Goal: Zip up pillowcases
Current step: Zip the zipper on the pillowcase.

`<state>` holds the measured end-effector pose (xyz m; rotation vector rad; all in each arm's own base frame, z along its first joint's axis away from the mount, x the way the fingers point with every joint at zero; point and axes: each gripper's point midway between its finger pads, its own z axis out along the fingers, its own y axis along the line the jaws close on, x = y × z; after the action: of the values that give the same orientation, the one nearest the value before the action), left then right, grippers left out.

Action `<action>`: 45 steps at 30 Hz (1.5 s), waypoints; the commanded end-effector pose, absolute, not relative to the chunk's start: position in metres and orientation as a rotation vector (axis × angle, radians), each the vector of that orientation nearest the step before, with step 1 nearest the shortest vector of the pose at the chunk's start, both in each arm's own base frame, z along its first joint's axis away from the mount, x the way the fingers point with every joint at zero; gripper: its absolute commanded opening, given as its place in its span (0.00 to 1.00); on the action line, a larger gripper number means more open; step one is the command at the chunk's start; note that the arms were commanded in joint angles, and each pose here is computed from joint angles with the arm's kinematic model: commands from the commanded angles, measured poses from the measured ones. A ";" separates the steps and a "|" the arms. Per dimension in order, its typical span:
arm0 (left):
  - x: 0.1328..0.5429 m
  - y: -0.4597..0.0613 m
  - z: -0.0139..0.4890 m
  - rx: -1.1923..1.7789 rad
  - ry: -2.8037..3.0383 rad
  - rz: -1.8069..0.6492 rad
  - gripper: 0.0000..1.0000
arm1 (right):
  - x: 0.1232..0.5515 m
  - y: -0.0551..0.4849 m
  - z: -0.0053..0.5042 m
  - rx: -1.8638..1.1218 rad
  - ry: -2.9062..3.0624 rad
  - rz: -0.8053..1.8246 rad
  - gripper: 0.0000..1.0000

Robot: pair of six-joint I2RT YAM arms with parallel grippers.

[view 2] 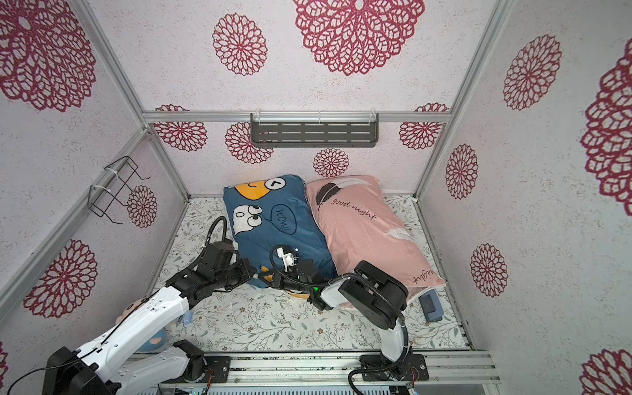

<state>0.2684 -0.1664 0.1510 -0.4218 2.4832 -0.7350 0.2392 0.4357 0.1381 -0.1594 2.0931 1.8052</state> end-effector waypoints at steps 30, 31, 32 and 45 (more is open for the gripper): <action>0.258 -0.111 0.143 -0.569 2.408 -0.563 0.00 | 0.238 0.418 0.121 -0.175 2.276 1.514 0.00; 0.258 -0.109 0.142 -0.582 2.402 -0.562 0.00 | 0.238 0.417 0.120 -0.172 2.285 1.500 0.00; 0.257 -0.107 0.141 -0.592 2.397 -0.561 0.00 | 0.238 0.415 0.119 -0.167 2.291 1.484 0.00; 0.252 -0.084 0.125 -0.672 2.382 -0.522 0.00 | 0.237 0.390 0.105 -0.112 2.393 1.305 0.00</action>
<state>0.2492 -0.1028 0.1257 -0.6046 2.4262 -0.5876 0.2295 0.4099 0.1196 -0.1640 2.3392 1.4527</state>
